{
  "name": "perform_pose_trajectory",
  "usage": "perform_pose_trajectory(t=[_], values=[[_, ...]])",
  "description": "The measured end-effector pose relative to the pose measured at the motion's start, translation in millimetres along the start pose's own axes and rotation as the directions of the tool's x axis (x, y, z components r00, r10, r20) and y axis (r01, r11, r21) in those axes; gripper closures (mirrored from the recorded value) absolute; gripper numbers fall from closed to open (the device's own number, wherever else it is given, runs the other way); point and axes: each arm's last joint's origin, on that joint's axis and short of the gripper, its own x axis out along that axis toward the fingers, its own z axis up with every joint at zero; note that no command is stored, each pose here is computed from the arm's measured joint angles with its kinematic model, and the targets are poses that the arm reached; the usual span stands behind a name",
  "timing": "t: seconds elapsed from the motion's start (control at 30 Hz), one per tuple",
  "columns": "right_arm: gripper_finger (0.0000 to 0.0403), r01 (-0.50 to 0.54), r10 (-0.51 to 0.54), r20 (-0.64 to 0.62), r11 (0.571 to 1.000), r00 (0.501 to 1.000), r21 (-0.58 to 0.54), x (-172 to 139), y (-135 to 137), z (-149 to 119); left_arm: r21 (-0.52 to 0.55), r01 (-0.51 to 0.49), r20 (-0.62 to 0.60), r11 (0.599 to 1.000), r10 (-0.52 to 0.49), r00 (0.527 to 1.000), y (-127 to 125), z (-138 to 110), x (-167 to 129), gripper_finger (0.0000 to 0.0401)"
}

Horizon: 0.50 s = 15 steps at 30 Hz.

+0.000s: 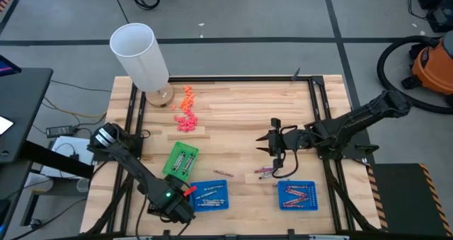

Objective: Sort crayons
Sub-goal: Put the red crayon into the black basket, then adjust the left blue basket

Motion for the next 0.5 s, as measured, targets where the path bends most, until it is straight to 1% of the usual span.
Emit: perform_pose_trajectory(t=[0.17, 0.27, 0.37, 0.5], values=[[0.0258, -0.011, 0.011, -0.005, 1.000, 1.000, 0.004, 1.5, -1.4, -0.4, 0.030, 0.018, 0.004, 0.999, -0.018, 1.000, -1.8, -1.0, 0.3, 0.0252], [0.0258, -0.045, 0.045, -0.014, 0.999, 0.999, 0.002, 4.1, 0.4, -1.5, 0.063, 0.044, 0.076, 0.997, -0.049, 0.996, -3.7, 3.4, -1.5, 0.0227], [0.0258, -0.062, 0.062, -0.038, 0.998, 0.997, -0.004, 7.9, 2.2, -4.1, 0.139, 0.096, 0.156, 0.986, -0.118, 0.981, -9.8, 9.2, -7.2, 0.0221], [0.0258, -0.073, 0.072, -0.067, 0.997, 0.995, -0.012, 14.0, 4.4, -7.6, 0.178, 0.126, 0.173, 0.976, -0.157, 0.972, -13.0, 17.3, -15.8, 0.0226]])
